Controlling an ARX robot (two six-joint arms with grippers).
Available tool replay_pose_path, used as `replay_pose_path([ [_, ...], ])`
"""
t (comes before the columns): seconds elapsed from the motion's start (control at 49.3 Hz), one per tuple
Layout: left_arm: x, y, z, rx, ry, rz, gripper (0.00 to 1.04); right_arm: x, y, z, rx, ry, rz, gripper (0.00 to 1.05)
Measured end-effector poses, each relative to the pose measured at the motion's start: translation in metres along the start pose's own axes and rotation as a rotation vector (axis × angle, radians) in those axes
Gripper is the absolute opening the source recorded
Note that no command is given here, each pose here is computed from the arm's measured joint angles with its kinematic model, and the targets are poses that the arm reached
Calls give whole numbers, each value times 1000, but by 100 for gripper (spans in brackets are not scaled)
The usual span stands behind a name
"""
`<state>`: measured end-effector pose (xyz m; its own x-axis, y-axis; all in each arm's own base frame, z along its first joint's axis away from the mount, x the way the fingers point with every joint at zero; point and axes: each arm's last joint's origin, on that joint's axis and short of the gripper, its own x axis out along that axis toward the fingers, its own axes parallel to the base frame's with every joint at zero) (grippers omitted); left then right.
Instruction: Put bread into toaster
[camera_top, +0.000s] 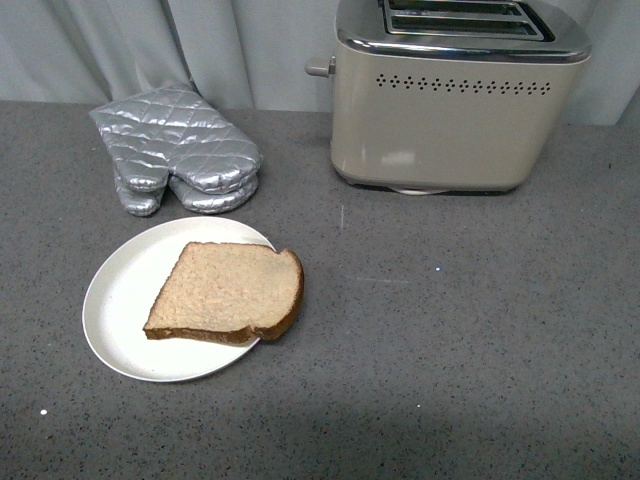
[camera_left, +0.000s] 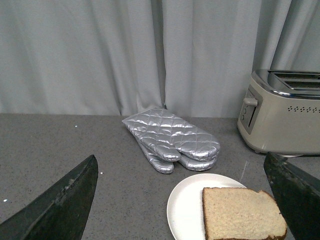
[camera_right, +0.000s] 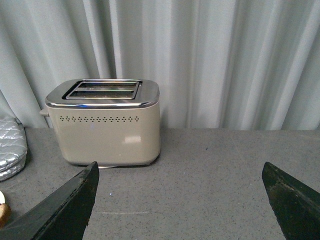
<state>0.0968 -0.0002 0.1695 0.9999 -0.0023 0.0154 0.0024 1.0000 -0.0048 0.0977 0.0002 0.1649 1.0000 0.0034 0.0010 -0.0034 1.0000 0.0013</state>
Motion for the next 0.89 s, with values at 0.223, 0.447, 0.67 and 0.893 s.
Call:
replay_pose_path([
  [0.223,0,0,0,0,0,0,98,0,0,0,0,0,0,95],
  [0.447,0,0,0,0,0,0,98,0,0,0,0,0,0,95],
  [0.67,0,0,0,0,0,0,98,0,0,0,0,0,0,95],
  [0.893,0,0,0,0,0,0,98,0,0,0,0,0,0,95],
])
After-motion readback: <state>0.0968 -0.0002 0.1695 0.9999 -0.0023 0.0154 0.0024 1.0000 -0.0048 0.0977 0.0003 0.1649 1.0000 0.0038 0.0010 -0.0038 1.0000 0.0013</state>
